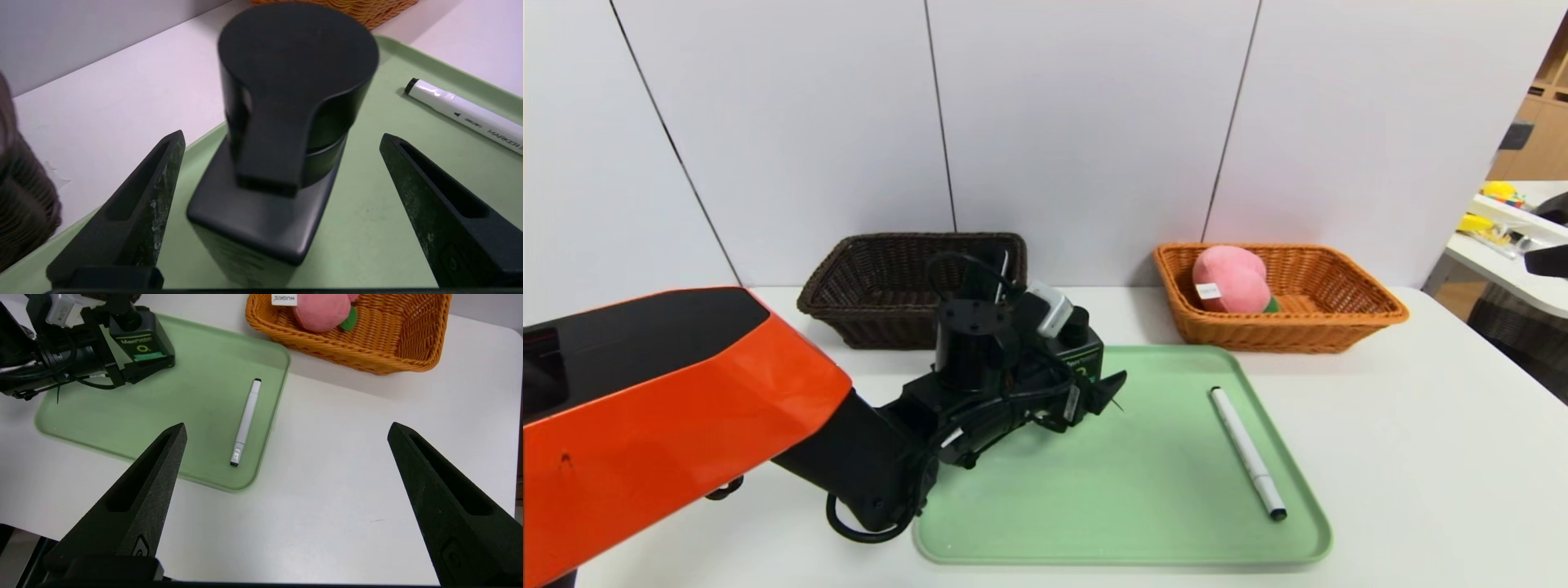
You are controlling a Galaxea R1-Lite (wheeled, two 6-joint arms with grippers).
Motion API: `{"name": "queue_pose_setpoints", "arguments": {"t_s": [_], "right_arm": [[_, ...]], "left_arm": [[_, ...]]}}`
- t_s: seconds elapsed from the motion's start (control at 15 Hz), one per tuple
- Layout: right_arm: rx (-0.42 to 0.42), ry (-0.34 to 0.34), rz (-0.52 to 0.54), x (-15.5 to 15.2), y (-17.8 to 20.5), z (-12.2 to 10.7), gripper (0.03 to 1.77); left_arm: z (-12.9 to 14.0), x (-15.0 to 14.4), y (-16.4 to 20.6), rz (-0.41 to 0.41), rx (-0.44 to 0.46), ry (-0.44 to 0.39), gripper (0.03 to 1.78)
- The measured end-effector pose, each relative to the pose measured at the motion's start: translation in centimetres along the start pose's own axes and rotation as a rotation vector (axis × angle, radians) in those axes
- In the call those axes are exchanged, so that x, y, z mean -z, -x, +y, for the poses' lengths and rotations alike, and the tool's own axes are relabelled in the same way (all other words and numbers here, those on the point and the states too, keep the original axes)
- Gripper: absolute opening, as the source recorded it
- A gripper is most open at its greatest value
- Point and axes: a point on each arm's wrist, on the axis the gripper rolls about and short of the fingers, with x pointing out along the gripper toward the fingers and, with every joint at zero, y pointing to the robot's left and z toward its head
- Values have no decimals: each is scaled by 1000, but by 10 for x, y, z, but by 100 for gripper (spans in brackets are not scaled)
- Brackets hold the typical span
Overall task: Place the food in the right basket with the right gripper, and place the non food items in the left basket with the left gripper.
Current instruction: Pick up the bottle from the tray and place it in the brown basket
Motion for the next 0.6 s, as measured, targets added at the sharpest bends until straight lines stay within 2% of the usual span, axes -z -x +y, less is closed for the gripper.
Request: {"name": "queue_pose_setpoints", "arguments": {"t_s": [0.33,0.4,0.6], "right_arm": [[2,1,10,5,0,0,169],[2,2,12,6,0,0,169],[2,3,15,8,1,0,169]], "left_arm": [[0,5,-4,11,6,30,166],[0,6,-4,13,6,30,147],[1,7,-4,16,3,32,103]]}}
